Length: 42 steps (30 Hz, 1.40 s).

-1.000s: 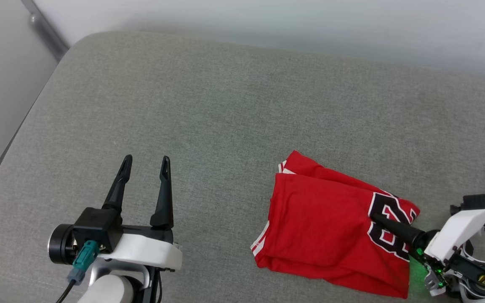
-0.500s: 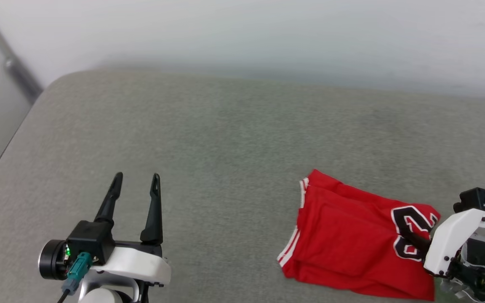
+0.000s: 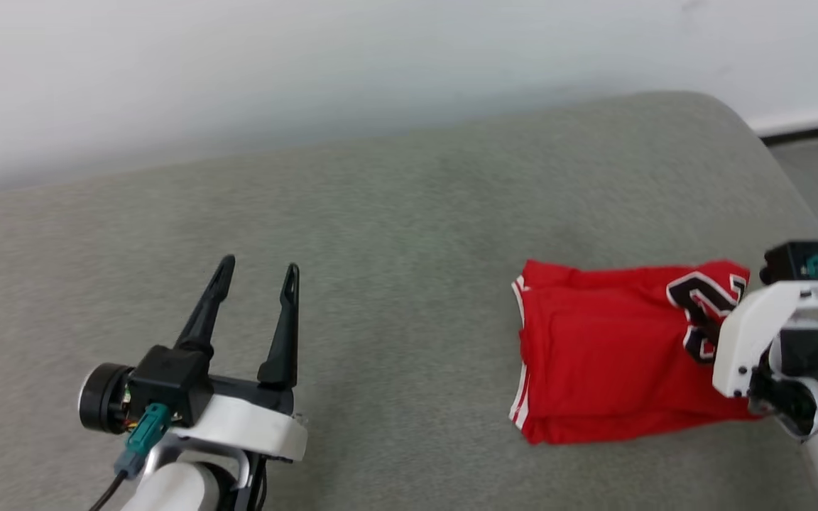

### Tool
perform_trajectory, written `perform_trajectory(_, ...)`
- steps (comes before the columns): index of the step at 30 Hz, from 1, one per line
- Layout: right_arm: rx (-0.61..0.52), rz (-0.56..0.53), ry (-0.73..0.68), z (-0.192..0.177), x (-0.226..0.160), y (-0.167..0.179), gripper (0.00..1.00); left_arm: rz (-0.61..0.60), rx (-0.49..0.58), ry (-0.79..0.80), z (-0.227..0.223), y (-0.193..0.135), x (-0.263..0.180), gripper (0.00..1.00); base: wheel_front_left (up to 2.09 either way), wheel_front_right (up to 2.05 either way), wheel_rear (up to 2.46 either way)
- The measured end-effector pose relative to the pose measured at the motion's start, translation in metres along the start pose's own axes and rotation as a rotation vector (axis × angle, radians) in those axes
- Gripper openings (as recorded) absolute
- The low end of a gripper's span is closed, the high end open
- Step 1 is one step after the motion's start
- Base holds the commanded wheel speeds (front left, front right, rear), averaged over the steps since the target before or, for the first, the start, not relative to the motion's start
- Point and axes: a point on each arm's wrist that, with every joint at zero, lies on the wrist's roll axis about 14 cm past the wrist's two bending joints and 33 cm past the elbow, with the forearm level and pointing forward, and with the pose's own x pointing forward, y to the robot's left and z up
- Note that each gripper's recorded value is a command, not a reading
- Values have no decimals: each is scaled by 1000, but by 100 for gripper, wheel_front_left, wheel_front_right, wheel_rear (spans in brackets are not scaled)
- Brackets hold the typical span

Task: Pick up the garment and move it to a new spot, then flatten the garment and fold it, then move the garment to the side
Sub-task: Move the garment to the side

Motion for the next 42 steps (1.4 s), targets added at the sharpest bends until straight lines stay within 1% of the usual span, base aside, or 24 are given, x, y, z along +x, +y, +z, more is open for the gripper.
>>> perform_trajectory(2,4,-55,-16,5,-3,-20,0,-50,-11,7,-6,-14,15,100,0,0,0)
perform_trajectory(4,-17,-125,-38,15,-3,-45,0,-96,-18,19,-14,-24,28,100,0,0,0)
perform_trajectory(10,-39,-285,-144,59,9,-100,0,-210,-32,23,-37,-43,72,100,0,0,0)
perform_trajectory(17,-91,-460,-154,79,30,-159,0,-265,-66,48,-78,-47,104,100,0,0,0)
perform_trajectory(20,-116,-483,-159,80,48,-166,0,-263,-83,75,-98,-43,107,100,0,0,0)
perform_trajectory(21,-126,-487,-157,79,55,-166,47,-258,-85,85,-104,-41,108,100,0,0,0)
perform_trajectory(22,-128,-488,-162,78,61,-166,100,-253,-84,94,-110,-38,108,100,0,0,0)
perform_trajectory(25,-131,-500,-164,68,75,-168,100,-242,-90,118,-124,-32,109,100,0,0,0)
perform_trajectory(28,-144,-533,-183,62,76,-177,100,-237,-87,134,-133,-29,109,100,0,0,0)
perform_trajectory(32,-141,-583,-252,70,59,-191,100,-233,-76,128,-130,-28,111,100,0,0,0)
perform_trajectory(35,-134,-599,-298,76,44,-195,100,-218,-77,130,-126,-27,107,100,0,0,0)
perform_trajectory(37,-135,-596,-335,83,35,-193,100,-199,-77,134,-122,-25,101,100,0,0,0)
perform_trajectory(39,-140,-578,-356,82,29,-186,100,-175,-80,137,-117,-23,95,100,0,0,0)
perform_trajectory(42,-160,-520,-391,75,17,-165,100,-120,-84,137,-102,-18,78,100,0,0,0)
